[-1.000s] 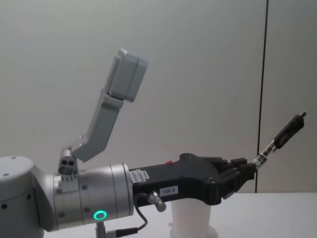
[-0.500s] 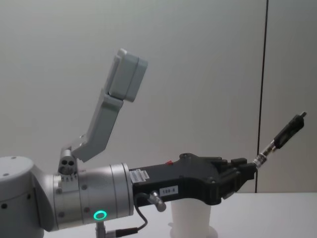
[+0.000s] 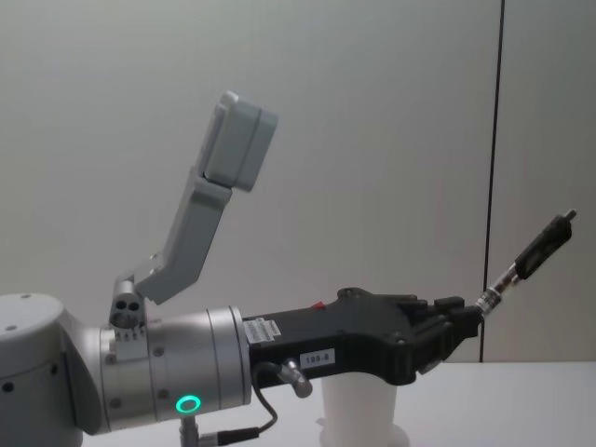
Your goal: Place the pen into the pen holder.
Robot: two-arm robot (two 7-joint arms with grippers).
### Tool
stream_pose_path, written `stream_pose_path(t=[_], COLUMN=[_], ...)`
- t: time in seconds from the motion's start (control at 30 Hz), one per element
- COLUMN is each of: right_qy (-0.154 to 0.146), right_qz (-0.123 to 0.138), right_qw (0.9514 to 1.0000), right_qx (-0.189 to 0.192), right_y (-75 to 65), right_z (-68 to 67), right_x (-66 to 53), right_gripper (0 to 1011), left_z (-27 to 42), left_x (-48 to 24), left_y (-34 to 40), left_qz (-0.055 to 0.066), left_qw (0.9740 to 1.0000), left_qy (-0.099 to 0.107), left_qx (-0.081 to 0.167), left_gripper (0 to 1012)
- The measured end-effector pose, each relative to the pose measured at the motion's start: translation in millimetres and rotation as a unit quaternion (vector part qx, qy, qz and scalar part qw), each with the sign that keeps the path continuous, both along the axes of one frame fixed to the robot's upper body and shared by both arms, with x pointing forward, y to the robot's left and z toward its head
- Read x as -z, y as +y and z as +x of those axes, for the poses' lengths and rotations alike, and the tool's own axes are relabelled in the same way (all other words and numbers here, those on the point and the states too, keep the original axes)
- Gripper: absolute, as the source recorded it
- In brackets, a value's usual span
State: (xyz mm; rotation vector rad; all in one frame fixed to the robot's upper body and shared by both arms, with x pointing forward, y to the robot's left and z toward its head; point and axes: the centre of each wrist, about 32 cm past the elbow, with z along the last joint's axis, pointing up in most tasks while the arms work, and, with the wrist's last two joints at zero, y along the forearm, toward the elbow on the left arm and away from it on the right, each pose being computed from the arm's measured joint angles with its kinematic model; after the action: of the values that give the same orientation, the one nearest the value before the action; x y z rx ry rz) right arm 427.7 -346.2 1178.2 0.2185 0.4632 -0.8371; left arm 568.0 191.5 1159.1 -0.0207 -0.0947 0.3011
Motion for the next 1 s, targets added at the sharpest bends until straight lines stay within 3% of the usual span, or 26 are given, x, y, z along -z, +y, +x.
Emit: stream_pose_path(t=[0.37,1.0], right_qy=[0.014,0.037], right_qz=[0.026,0.049], right_qw=[0.9995,0.9978], right_qx=[0.004,0.025], right_y=[19.1,51.5], right_z=[-2.2,3.8], right_x=[-5.9,-14.5], right_gripper=[1001,1001], left_z=[0.0,0.0], left_x=[0.0,0.0], left_y=[0.0,0.0], left_qz=[0.000,0.000], left_qw=[1.0000,1.0000], left_qy=[0.000,0.000], left_qx=[0.000,0.000], left_gripper=[124,124])
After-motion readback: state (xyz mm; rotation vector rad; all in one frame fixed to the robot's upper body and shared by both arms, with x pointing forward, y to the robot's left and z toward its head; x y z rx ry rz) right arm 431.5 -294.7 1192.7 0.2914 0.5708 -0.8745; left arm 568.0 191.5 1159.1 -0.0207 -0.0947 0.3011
